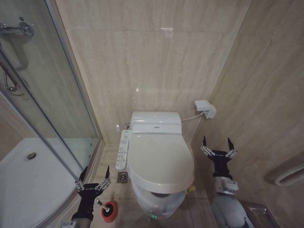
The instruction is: Open the toilet lid, clean the toilet bowl with a toilet brush, close the toilet lid, and flush.
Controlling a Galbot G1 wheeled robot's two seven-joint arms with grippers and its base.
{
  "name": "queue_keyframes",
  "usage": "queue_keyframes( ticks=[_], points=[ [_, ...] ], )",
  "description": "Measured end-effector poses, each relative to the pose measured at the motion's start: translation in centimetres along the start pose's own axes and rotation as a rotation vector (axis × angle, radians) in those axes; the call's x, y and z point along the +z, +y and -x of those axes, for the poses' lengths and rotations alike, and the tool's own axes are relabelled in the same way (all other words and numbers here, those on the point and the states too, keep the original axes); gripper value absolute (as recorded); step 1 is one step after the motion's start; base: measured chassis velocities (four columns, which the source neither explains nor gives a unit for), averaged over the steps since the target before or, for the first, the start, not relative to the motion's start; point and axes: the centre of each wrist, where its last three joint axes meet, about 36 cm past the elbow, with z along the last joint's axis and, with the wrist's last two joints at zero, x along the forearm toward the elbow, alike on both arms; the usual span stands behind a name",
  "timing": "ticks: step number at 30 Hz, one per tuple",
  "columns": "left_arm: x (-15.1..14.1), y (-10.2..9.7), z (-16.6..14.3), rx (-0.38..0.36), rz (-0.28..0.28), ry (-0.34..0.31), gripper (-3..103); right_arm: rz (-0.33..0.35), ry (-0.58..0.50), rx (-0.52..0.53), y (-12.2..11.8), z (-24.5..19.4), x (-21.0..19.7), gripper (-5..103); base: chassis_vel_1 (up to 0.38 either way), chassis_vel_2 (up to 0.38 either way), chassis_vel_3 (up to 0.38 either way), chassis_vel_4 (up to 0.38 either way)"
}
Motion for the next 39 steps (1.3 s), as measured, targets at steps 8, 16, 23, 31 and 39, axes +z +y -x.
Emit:
queue_keyframes(
  ticks=[8, 16, 23, 31, 39],
  points=[
    [0.0, 0.0, 0.0, 0.0, 0.0, 0.0, 94, -0.03, 0.026, -0.036, -0.5, -1.4, 0.4, 100, 0.0, 0.0, 0.0, 0.0],
    [0.0, 0.0, 0.0, 0.0, 0.0, 0.0, 94, -0.023, 0.041, -0.045, -1.0, -2.3, -0.2, 100, 0.0, 0.0, 0.0, 0.0],
    [0.0, 0.0, 0.0, 0.0, 0.0, 0.0, 94, -0.033, 0.054, -0.034, -1.5, -2.8, 0.0, 100, 0.0, 0.0, 0.0, 0.0],
    [0.0, 0.0, 0.0, 0.0, 0.0, 0.0, 94, -0.027, 0.057, -0.035, -1.8, -3.4, -0.5, 100, 0.0, 0.0, 0.0, 0.0],
    [0.0, 0.0, 0.0, 0.0, 0.0, 0.0, 94, -0.008, 0.044, -0.059, -1.4, -3.8, -0.8, 100, 0.0, 0.0, 0.0, 0.0]
  ],
)
